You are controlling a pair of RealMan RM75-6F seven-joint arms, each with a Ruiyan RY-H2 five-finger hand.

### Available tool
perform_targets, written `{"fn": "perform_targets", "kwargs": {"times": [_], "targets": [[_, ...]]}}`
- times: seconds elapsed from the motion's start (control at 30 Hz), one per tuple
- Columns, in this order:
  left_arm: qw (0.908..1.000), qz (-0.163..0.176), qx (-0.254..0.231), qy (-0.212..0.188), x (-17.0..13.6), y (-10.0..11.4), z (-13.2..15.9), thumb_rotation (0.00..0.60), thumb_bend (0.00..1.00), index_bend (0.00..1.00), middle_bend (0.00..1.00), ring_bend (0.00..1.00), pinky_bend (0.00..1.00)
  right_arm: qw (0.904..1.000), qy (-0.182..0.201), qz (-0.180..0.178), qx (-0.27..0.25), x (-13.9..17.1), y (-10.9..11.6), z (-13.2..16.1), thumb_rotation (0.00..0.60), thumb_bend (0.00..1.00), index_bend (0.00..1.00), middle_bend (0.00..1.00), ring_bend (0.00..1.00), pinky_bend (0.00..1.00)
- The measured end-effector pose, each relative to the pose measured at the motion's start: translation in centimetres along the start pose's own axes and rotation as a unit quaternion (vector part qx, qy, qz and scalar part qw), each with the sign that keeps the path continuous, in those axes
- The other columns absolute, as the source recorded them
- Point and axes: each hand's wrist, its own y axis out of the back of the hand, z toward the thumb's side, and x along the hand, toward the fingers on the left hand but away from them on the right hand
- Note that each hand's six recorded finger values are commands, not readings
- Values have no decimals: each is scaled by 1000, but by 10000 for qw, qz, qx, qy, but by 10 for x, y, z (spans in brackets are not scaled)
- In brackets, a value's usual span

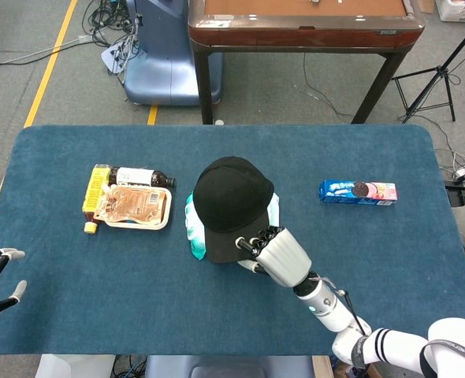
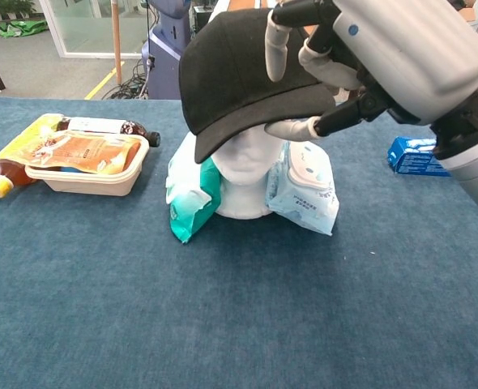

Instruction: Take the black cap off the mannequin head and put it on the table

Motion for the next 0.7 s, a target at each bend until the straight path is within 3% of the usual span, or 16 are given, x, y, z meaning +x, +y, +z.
{"fn": "perform_targets", "kwargs": {"times": [0.33,0.7], "targets": [[10000,1,-1,12,0,0,0,600,294,319,292,280,585,9997,-119,169,-132,2,0,-5,600,281,609,1000,935,1000],[10000,1,4,14,0,0,0,600,295,319,292,280,585,9993,-185,266,-165,4,-2,-9,600,327,668,1000,943,1000]]}}
